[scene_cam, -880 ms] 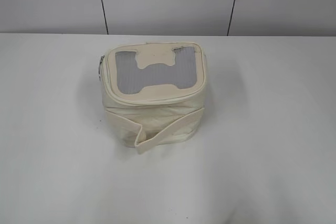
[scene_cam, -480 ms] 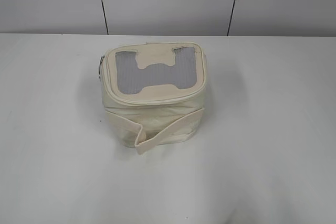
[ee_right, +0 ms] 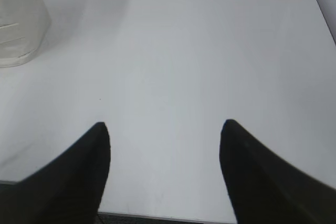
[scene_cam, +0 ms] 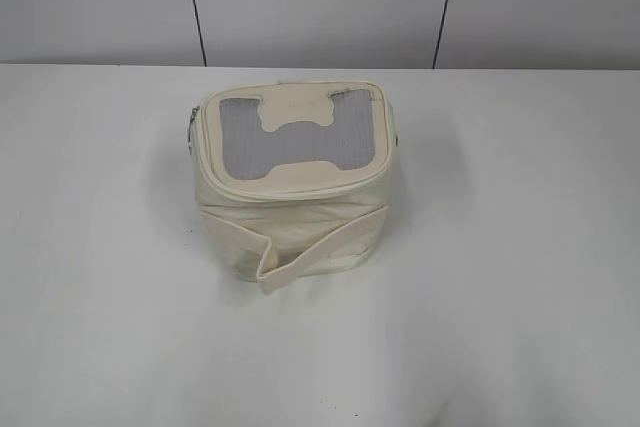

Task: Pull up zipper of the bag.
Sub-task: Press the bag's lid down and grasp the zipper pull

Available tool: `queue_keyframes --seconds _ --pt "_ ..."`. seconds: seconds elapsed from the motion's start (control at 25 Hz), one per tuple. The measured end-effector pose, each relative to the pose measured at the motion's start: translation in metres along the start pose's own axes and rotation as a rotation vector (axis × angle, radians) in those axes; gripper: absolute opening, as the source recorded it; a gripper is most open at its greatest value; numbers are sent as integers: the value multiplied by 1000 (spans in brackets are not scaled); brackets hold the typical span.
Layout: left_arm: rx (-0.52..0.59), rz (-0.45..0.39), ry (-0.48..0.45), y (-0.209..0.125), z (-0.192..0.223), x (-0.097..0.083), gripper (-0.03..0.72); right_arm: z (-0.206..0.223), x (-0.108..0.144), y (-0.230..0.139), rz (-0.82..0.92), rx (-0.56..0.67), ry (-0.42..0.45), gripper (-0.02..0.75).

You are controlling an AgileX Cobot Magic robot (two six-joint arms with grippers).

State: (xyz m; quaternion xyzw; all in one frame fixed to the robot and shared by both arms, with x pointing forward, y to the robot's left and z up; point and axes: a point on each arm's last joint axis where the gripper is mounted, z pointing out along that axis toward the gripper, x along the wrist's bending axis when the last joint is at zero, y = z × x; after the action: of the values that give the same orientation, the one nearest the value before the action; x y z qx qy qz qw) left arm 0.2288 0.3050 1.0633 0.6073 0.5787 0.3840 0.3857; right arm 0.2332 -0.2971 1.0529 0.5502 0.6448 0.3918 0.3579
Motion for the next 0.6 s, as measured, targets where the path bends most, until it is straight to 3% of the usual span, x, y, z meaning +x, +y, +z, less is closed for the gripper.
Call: queue_keyframes --seconds 0.4,0.6 --pt "0 0 1 0 0 0 230 0 1 0 3 -2 9 516" --pt "0 0 1 0 0 0 230 17 13 22 15 83 161 516"
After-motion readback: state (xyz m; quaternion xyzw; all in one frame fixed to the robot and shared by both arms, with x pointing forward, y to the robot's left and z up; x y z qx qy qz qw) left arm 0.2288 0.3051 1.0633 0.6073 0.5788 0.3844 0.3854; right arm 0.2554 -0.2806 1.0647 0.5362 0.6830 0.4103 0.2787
